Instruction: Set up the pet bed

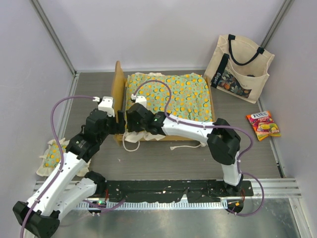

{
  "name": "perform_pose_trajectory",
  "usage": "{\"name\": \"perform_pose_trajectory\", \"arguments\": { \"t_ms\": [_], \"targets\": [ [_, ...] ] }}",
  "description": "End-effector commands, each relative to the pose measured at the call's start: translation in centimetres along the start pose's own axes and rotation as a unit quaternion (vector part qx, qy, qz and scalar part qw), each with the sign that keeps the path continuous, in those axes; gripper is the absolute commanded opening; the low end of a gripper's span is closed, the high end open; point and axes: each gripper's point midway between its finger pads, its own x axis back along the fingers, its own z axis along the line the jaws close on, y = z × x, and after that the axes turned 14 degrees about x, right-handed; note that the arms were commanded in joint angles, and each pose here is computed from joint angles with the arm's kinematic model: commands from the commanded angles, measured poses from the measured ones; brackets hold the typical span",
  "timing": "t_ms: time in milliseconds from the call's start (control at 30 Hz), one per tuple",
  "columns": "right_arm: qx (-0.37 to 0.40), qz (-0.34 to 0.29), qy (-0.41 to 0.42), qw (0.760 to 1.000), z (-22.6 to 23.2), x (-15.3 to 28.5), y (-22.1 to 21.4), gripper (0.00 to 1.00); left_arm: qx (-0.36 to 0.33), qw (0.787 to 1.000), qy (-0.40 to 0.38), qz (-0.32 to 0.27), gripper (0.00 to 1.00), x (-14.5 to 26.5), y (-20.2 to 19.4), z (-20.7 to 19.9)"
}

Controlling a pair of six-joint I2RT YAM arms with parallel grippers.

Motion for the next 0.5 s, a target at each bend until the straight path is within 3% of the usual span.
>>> {"name": "perform_pose_trajectory", "arguments": {
  "t_ms": [0,67,267,367,467],
  "targets": [
    [0.045,-0.065,0.077,0.994,1.6,6.4,3.7,0.59,0.018,1.000,0.015,0.000,0.73,-0.9,-0.5,0.9],
    [0.043,-0.089,0.096,0.990,1.6,9.2,4.8,0.60,0.027,1.000,0.016,0.002,0.71,-1.1,-0.8,1.2],
    [0.034,-0.081,0.145,0.985,1.0,13.3,1.4,0.60,0.045,0.999,0.020,0.019,0.64,-1.5,-1.8,2.0],
    [0.036,-0.053,0.154,0.986,0.6,13.8,-1.5,0.55,0.046,0.999,0.013,0.015,0.64,-1.3,-1.6,1.7],
    [0.028,-0.027,0.165,0.985,0.4,13.7,-4.3,0.42,0.048,0.999,0.006,0.012,0.58,-1.4,-1.6,1.6]
  ]
}}
